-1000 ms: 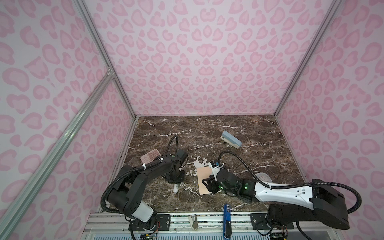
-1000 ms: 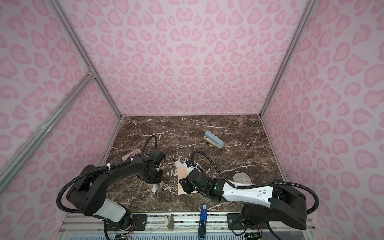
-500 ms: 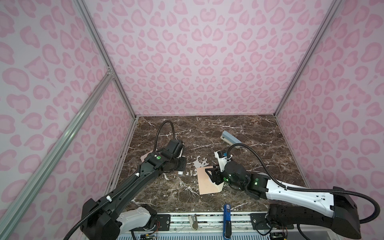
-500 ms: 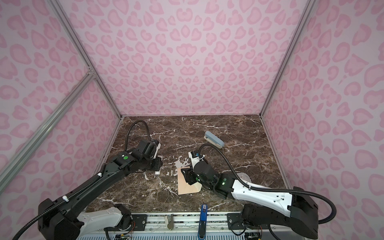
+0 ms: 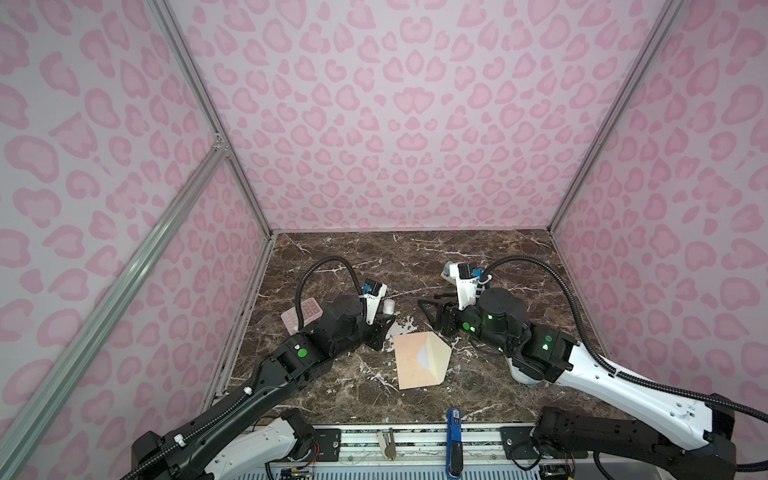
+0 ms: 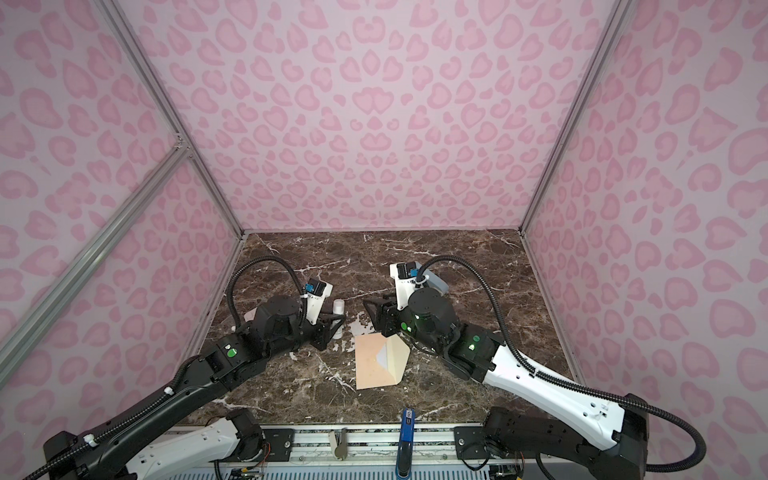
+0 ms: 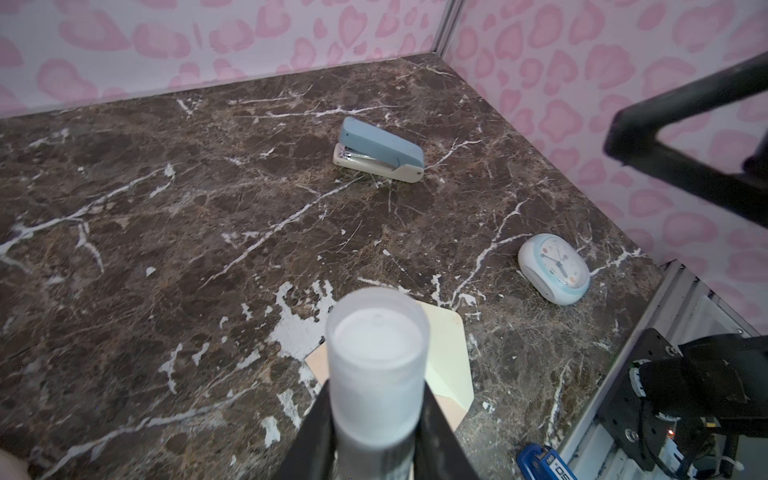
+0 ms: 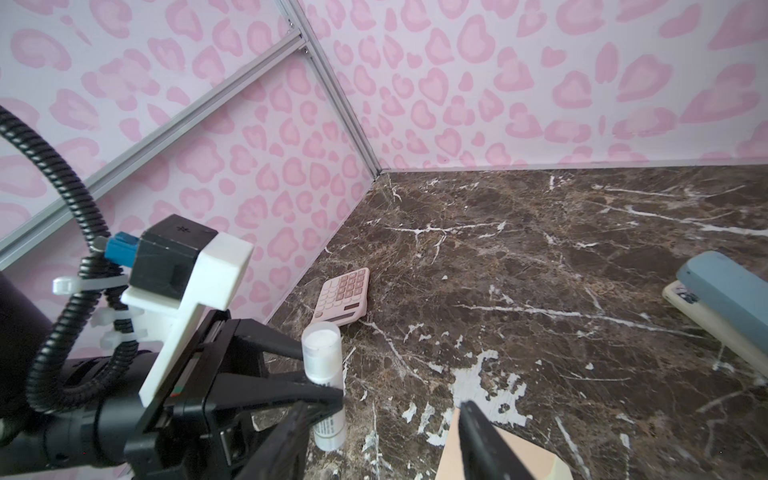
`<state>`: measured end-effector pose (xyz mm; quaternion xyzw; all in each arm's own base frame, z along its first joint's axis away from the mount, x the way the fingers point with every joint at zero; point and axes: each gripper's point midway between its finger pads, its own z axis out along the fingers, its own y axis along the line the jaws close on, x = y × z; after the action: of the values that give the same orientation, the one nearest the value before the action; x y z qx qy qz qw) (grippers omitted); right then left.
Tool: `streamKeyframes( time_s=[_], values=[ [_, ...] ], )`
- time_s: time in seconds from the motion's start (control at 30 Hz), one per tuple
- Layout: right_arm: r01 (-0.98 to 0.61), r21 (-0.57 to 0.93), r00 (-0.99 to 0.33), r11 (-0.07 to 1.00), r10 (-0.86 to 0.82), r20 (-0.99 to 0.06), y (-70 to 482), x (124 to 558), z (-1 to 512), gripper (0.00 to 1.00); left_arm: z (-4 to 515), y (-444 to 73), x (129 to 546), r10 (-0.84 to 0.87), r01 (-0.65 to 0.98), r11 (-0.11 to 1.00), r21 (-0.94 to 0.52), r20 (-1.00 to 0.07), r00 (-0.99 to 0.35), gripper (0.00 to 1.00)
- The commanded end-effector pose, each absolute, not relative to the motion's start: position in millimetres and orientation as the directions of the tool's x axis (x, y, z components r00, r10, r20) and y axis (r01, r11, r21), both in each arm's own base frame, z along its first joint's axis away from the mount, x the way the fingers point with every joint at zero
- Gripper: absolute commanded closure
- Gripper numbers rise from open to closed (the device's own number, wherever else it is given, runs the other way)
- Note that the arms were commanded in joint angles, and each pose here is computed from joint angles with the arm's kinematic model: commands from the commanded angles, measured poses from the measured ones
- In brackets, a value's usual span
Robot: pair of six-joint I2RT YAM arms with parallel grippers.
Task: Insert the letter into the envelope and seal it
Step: 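Lift the glue stick with the left gripper while the right gripper rises, then grasp the glue stick cap with the right gripper and pull it off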
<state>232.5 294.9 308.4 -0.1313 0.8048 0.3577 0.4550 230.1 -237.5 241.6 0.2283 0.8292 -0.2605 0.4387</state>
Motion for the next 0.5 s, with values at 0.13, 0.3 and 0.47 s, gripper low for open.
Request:
streamKeyframes(
  time_s=[0.13,0.3,0.47],
  values=[
    [-0.568,0.472,-0.628,0.674,0.015,-0.778,313,222,301,0.38,266,-270,228,0.153,0.722,0.668,-0.179,-0.917,-0.369,0.8],
    [-0.568,0.471,-0.636,0.675,0.004,-0.772,317,223,302,0.37,266,-278,225,0.16,0.742,0.648,-0.17,-0.922,-0.352,0.8],
    [-0.554,0.458,-0.651,0.695,-0.02,-0.758,320,227,294,0.37,266,-283,223,0.164,0.753,0.637,-0.166,-0.925,-0.342,0.8]
  ],
)
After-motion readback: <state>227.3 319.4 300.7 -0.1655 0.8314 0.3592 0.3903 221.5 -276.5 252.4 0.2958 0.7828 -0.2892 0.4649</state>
